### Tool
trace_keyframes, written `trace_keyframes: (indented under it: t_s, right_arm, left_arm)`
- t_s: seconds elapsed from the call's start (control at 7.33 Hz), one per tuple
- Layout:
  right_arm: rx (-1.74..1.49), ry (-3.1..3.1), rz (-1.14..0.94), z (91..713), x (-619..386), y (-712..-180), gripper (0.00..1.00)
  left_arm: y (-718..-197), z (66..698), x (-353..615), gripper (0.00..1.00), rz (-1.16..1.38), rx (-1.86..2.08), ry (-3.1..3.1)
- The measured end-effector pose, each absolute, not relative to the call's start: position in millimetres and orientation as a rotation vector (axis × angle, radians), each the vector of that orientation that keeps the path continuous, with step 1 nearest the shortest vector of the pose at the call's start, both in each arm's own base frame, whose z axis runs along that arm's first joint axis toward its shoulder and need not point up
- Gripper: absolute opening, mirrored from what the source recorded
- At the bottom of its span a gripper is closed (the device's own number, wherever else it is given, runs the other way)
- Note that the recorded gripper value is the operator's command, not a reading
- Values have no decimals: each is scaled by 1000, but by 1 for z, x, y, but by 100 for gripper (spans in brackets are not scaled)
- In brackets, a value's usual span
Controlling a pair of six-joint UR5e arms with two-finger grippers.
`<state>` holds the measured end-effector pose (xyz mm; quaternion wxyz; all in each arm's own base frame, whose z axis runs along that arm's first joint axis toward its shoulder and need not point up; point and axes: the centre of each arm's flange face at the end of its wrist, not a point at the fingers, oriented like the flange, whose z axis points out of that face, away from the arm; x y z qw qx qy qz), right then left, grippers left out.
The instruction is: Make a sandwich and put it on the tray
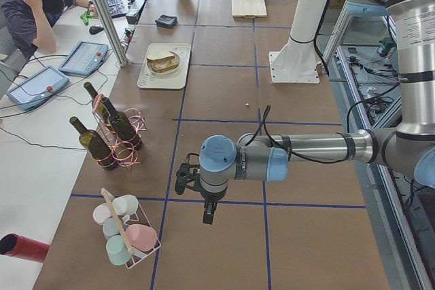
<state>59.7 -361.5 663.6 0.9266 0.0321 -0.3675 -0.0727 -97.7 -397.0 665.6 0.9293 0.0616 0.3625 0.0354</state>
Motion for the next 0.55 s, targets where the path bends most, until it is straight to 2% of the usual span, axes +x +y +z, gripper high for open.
trace_keyframes:
  t_s: [0.55]
  right_arm:
    - [65, -754, -148, 664, 60, -361, 100]
  left_arm:
    - [-391, 673, -97, 100, 63, 107, 746]
